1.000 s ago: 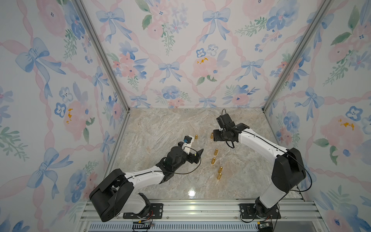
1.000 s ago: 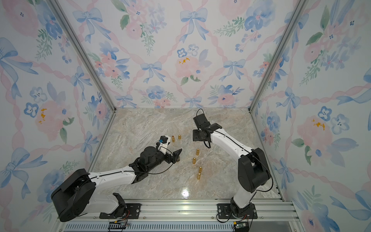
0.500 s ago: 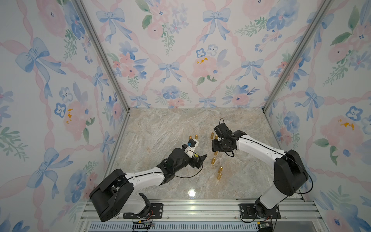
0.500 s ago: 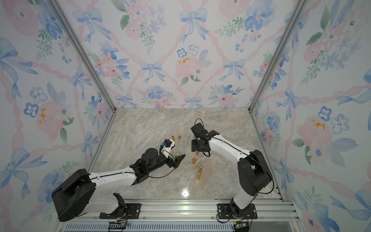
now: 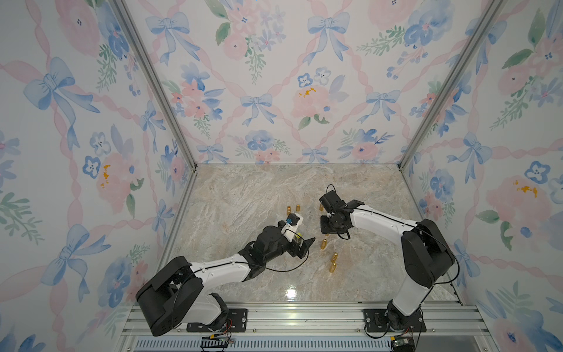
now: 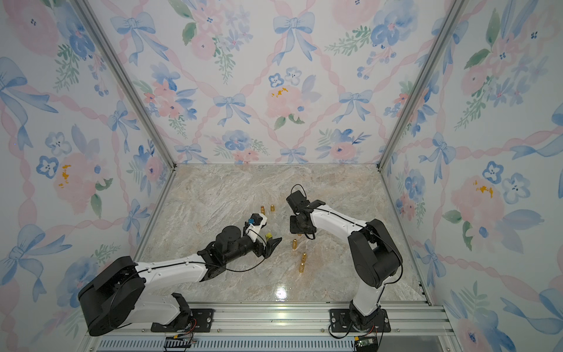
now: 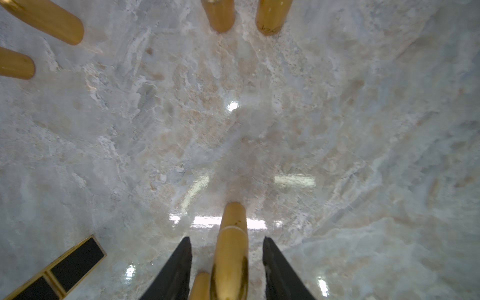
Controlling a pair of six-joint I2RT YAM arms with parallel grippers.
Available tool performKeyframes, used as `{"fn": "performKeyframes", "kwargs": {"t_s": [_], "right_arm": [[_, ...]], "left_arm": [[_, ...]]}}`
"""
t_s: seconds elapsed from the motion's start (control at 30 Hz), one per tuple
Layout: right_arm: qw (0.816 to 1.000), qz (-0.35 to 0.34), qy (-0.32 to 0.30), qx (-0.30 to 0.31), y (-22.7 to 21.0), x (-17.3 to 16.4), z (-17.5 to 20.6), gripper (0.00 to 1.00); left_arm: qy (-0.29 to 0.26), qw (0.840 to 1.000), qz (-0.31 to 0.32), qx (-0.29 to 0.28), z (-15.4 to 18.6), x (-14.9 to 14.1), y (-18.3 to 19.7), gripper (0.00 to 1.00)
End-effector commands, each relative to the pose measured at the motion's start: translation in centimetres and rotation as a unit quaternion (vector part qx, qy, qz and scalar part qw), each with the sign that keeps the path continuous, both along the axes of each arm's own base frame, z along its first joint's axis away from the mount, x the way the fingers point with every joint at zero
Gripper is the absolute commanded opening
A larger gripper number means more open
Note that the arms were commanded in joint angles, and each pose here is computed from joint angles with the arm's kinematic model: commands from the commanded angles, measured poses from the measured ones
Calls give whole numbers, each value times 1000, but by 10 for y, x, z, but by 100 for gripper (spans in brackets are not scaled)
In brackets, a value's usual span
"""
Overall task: Open the lipstick cap
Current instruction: Pick up the lipstick at the center of the board.
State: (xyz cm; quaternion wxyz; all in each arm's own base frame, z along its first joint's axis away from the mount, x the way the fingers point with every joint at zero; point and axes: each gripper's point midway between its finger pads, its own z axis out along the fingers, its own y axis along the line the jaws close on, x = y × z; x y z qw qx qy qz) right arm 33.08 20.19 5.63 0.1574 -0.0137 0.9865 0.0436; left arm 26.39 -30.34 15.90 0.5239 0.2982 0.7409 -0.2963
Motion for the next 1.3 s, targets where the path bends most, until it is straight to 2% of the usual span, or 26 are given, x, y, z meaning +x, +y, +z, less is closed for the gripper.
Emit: {"fn": "performKeyframes", "kwargs": {"t_s": [0.0, 0.33, 0.63, 1.03, 1.13, 1.27], "right_arm": [[1000, 3, 9, -13, -1, -4, -13, 44], [1000, 8, 15, -19, 0, -2, -24, 32], [1000, 17, 7, -24, -2, 1, -13, 24], [997, 67, -24, 3, 6, -3, 47, 23], [994, 99, -23, 41, 21, -9, 65, 23], [988, 135, -17, 73, 35, -21, 88, 23]], "left_arm": [[-5, 1000, -11, 12, -4, -3, -2, 98], [-6, 1000, -3, 15, -4, 1, -2, 98], [-12, 1000, 4, 19, -3, 4, -2, 98], [-40, 998, 27, 27, 8, 8, 10, 98], [-48, 998, 31, 34, 7, 7, 14, 98], [-59, 997, 7, 42, 6, 2, 12, 98]]}}
